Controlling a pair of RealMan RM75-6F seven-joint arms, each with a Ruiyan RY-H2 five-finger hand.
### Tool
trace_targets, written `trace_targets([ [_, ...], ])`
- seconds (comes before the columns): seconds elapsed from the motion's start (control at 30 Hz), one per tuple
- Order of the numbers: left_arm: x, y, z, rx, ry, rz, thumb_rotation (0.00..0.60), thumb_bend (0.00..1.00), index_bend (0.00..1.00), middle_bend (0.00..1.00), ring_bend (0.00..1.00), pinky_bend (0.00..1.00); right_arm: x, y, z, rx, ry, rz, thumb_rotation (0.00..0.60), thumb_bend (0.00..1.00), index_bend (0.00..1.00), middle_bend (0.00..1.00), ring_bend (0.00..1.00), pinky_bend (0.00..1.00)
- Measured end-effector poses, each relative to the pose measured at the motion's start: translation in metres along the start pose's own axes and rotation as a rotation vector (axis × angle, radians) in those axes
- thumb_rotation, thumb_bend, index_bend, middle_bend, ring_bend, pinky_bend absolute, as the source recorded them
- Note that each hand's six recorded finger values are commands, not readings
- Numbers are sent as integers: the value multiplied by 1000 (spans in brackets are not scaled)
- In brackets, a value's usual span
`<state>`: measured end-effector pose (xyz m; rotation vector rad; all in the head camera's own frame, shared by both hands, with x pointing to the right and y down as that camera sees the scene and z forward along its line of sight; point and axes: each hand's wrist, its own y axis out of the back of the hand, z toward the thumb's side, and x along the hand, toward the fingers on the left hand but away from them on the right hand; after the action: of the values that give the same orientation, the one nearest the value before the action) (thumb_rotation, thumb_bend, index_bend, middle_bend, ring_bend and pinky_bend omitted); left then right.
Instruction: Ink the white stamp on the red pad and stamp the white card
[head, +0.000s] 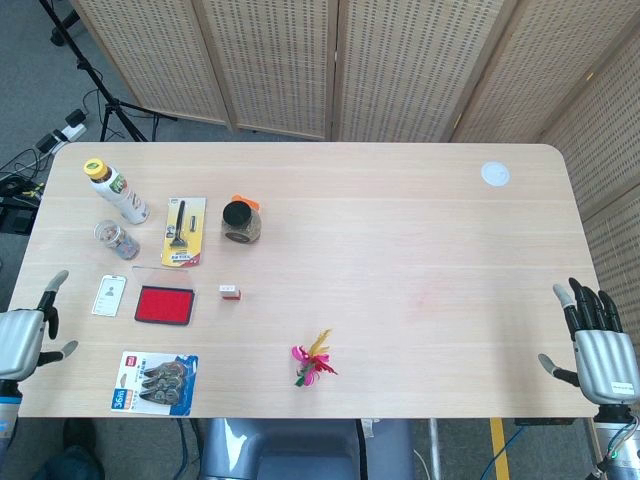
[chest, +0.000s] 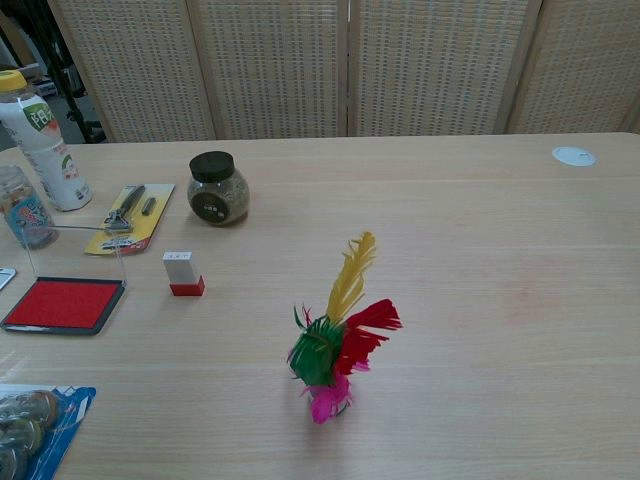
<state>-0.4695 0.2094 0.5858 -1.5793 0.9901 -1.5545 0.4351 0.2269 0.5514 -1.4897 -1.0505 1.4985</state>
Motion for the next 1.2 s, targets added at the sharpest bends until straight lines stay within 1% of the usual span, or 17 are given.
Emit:
trace_targets([
  [0.1, 7, -3, 5, -36, -17, -8, 600, 85, 197, 1000, 1000, 968, -1, 0, -1, -5, -4, 1, 600, 0, 0, 0, 0, 0],
  [0.2, 20, -6, 17, -80, -52, -22, 600, 99, 281, 1000, 1000, 967, -3, 0, -3, -13, -11, 7, 600, 0, 0, 0, 0, 0],
  [0.27, 33, -7, 31, -93, -88, -43, 600, 120, 355, 1000, 1000, 968, -4, 0, -4, -19, -14, 10, 600, 0, 0, 0, 0, 0],
  [0.37, 54, -7, 55, -100, -131, -67, 600, 125, 399, 1000, 1000, 968, -4, 1, -6, -25, -17, 11, 600, 0, 0, 0, 0, 0],
  [0.57, 83, -4, 92, -88, -155, -92, 600, 125, 424, 1000, 1000, 967, -6, 1, -9, -41, -26, 19, 600, 0, 0, 0, 0, 0],
  [0.7, 99, -8, 115, -79, -151, -118, 600, 127, 436, 1000, 1000, 968, -7, 2, -10, -49, -26, 25, 600, 0, 0, 0, 0, 0],
  [0.8, 109, -16, 137, -87, -163, -144, 600, 150, 452, 1000, 1000, 968, -8, 2, -11, -55, -25, 26, 600, 0, 0, 0, 0, 0],
  [0.9, 116, -27, 155, -102, -176, -165, 600, 203, 455, 1000, 1000, 968, -8, 2, -12, -58, -27, 31, 600, 0, 0, 0, 0, 0],
  [1.0, 122, -36, 163, -100, -178, -175, 600, 231, 459, 1000, 1000, 968, -9, 1, -13, -62, -32, 36, 600, 0, 0, 0, 0, 0],
  [1.2, 131, -55, 176, -91, -172, -204, 600, 233, 477, 1000, 1000, 968, -11, 1, -16, -71, -39, 44, 600, 0, 0, 0, 0, 0],
])
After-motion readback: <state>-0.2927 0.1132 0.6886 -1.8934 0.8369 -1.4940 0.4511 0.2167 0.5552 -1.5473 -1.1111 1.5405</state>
